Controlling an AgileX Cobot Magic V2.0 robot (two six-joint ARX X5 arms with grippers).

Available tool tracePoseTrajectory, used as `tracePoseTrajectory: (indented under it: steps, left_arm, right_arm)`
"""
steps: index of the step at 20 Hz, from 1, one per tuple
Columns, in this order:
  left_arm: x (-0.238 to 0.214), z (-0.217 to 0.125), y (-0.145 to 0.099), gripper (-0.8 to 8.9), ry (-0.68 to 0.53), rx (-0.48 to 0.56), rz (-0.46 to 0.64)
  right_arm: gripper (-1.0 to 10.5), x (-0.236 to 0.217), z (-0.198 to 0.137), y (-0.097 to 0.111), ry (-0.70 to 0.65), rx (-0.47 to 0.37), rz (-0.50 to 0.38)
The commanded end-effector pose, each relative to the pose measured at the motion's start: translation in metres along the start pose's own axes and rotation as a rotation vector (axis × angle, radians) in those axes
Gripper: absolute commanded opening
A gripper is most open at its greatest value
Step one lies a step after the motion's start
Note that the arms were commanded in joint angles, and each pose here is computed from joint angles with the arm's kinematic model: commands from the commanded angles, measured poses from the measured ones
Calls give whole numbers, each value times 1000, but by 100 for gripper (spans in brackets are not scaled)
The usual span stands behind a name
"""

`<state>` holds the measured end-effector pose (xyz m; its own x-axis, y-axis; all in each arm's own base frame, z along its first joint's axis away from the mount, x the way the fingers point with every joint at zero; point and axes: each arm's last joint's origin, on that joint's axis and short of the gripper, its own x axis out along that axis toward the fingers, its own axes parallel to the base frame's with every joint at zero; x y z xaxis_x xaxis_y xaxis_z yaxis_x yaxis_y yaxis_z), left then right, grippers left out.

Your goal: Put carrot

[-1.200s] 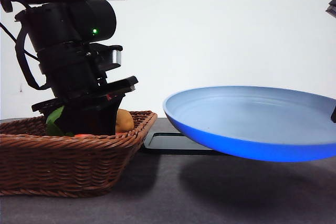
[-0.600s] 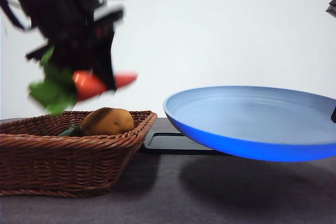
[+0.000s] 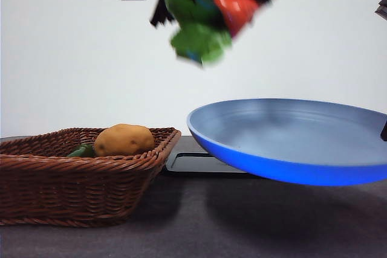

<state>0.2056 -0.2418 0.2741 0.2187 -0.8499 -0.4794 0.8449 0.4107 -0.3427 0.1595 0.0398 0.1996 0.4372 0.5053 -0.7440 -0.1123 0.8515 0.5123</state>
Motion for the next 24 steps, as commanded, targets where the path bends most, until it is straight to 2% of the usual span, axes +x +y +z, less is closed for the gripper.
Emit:
tracePoseTrajectory:
  steps: [1, 6, 7, 10, 15, 20, 24]
  left_arm:
    - [23, -10, -6, 113, 71, -2, 2]
    - [53, -30, -1, 117, 177, -24, -3]
    - [54, -32, -1, 144, 187, -28, 2]
    - [54, -32, 0, 286, 187, -27, 27]
    - [48, -25, -2, 287, 142, -21, 18]
    - [-5, -1, -9, 284, 39, -18, 46]
    - [-67, 15, -15, 284, -91, -4, 95]
  right_arm:
    - [3, -1, 4, 3, -14, -11, 15]
    - [3, -1, 4, 3, -14, -11, 14]
    - [3, -1, 4, 3, -14, -11, 15]
    - [3, -1, 4, 3, -14, -11, 14]
    - [3, -1, 4, 3, -13, 9, 12]
    - [3, 7, 5, -1, 51, 68, -14]
    - [3, 24, 29, -3, 108, 75, -41]
